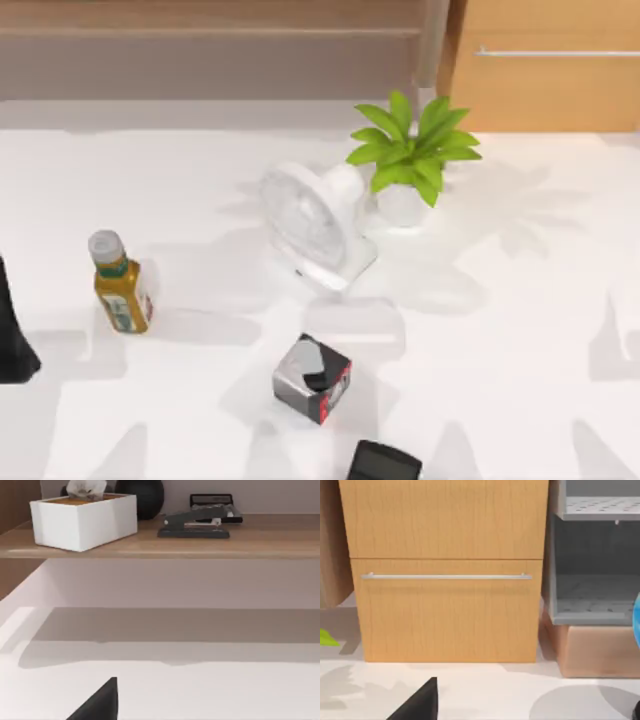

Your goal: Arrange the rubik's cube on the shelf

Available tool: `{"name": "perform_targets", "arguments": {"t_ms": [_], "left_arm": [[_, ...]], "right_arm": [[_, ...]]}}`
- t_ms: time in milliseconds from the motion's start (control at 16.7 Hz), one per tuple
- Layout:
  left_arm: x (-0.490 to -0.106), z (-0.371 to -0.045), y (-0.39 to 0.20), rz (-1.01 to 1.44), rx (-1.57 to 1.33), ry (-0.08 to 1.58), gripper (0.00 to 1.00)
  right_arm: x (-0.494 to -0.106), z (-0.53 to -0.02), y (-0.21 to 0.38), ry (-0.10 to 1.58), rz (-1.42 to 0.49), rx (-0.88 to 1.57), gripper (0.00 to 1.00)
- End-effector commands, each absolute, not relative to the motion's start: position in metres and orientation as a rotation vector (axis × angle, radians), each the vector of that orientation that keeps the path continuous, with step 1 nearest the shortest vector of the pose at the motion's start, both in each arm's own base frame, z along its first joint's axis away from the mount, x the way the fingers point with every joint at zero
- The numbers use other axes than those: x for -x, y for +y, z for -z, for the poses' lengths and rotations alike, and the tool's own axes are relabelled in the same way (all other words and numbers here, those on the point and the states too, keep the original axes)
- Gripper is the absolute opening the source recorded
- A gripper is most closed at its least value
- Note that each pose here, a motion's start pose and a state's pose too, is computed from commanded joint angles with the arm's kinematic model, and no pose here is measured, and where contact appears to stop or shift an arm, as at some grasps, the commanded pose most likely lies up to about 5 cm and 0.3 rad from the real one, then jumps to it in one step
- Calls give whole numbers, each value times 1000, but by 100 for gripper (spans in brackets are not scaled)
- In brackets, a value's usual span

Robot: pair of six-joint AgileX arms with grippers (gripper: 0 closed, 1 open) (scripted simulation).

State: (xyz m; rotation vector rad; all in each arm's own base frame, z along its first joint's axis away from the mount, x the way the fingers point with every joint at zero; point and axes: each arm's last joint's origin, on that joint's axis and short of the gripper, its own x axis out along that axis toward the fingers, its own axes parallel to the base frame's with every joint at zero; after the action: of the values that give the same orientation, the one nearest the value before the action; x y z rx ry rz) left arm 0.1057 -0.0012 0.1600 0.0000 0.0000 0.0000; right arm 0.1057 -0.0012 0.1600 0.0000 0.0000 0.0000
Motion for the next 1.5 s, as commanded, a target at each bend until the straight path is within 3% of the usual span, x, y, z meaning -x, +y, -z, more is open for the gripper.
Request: {"name": "perform_targets", "arguments": {"t_ms": [300, 660, 1080, 1500], "left_arm": [[-106, -160, -1, 0, 0, 0, 100], [-106, -160, -1, 0, 0, 0, 100], [-106, -160, -1, 0, 0, 0, 100], [-106, -160, -1, 0, 0, 0, 100]], "right_arm": [[-108, -171, -1, -16, 2, 56, 100], [-140, -222, 4, -53, 15, 366, 100], [-259, -243, 22, -35, 30, 887, 100], [-373, -155, 53, 9, 12, 1357, 100]]}}
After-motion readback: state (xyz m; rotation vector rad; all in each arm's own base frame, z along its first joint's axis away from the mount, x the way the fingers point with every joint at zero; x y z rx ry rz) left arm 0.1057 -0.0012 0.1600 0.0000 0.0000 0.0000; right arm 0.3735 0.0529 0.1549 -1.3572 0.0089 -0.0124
